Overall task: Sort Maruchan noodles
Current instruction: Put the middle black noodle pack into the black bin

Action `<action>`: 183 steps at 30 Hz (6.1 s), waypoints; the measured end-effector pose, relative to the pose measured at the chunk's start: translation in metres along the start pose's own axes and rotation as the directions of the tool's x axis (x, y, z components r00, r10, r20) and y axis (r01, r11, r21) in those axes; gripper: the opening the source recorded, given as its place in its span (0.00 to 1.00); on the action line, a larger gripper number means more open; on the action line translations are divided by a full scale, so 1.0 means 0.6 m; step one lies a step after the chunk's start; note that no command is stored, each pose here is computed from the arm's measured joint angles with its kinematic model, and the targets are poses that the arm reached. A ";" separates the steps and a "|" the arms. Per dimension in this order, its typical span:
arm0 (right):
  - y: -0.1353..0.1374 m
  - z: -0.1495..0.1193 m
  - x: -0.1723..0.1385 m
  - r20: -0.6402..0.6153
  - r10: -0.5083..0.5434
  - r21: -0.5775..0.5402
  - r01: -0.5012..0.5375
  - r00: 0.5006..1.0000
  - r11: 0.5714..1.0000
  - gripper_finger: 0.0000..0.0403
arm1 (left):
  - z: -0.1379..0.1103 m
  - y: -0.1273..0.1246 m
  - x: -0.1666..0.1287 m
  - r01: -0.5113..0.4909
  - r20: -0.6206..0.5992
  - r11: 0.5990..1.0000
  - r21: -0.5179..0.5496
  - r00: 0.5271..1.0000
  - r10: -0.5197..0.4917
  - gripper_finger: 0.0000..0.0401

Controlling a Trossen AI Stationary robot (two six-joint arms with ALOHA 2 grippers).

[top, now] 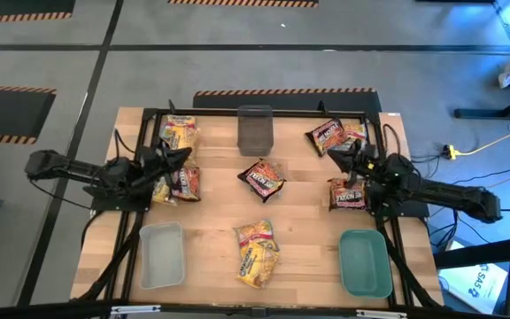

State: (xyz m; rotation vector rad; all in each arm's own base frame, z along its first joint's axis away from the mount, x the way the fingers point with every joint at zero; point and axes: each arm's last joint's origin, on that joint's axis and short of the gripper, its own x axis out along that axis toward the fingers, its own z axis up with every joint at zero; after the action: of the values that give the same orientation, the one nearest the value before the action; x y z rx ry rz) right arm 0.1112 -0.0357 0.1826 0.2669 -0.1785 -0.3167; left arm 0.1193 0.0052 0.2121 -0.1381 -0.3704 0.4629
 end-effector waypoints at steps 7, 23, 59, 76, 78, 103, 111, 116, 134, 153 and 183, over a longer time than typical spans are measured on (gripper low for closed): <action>0.005 0.011 0.058 -0.165 -0.058 -0.051 0.050 0.985 0.997 0.02 | -0.004 -0.035 0.071 0.028 -0.139 0.993 0.111 0.990 -0.012 0.01; -0.001 -0.019 0.130 -0.379 -0.121 -0.115 0.083 0.918 0.990 0.02 | -0.107 -0.096 0.200 0.245 -0.493 0.914 0.322 0.868 -0.059 0.25; -0.001 -0.021 0.130 -0.391 -0.116 -0.124 0.072 0.913 0.990 0.02 | -0.305 -0.210 0.257 0.625 -0.758 0.442 0.644 0.600 0.255 0.46; -0.001 -0.021 0.130 -0.389 -0.115 -0.124 0.072 0.914 0.990 0.02 | -0.303 -0.176 0.292 0.493 -0.665 0.472 0.731 0.669 0.332 0.40; -0.001 -0.021 0.130 -0.389 -0.115 -0.124 0.072 0.914 0.990 0.02 | -0.303 -0.176 0.293 0.491 -0.665 0.476 0.730 0.671 0.328 0.36; 0.002 -0.012 0.133 -0.337 -0.095 -0.158 0.043 0.937 0.987 0.03 | -0.279 -0.197 0.292 0.465 -0.642 0.491 0.737 0.710 0.290 0.03; 0.007 -0.010 0.134 -0.342 -0.012 -0.143 -0.039 0.940 0.989 0.22 | -0.237 -0.207 0.294 0.435 -0.628 0.526 0.731 0.731 0.268 0.03; 0.010 -0.010 0.135 -0.350 0.044 -0.136 -0.097 0.936 0.986 0.42 | -0.209 -0.214 0.284 0.466 -0.647 0.509 0.724 0.716 0.264 0.03; 0.015 -0.004 0.138 -0.328 0.118 0.069 -0.101 0.937 0.992 0.61 | -0.127 -0.247 0.248 0.753 -0.757 0.082 0.653 0.653 0.035 0.03; -0.011 0.046 0.332 -0.667 0.404 0.411 -0.144 0.626 0.900 0.61 | -0.126 -0.270 0.237 0.704 -0.781 -0.369 0.607 0.614 -0.114 0.03; 0.028 -0.024 0.376 -0.647 0.668 0.597 -0.300 0.369 0.744 0.24 | -0.130 -0.249 0.250 0.754 -0.790 -0.258 0.605 0.609 -0.072 0.15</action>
State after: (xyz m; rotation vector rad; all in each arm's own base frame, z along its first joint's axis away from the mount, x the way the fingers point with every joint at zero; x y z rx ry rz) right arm 0.3303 -0.0914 0.2031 0.7235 0.6773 0.5203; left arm 0.3346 -0.0619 0.2196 1.4284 0.5874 -0.2525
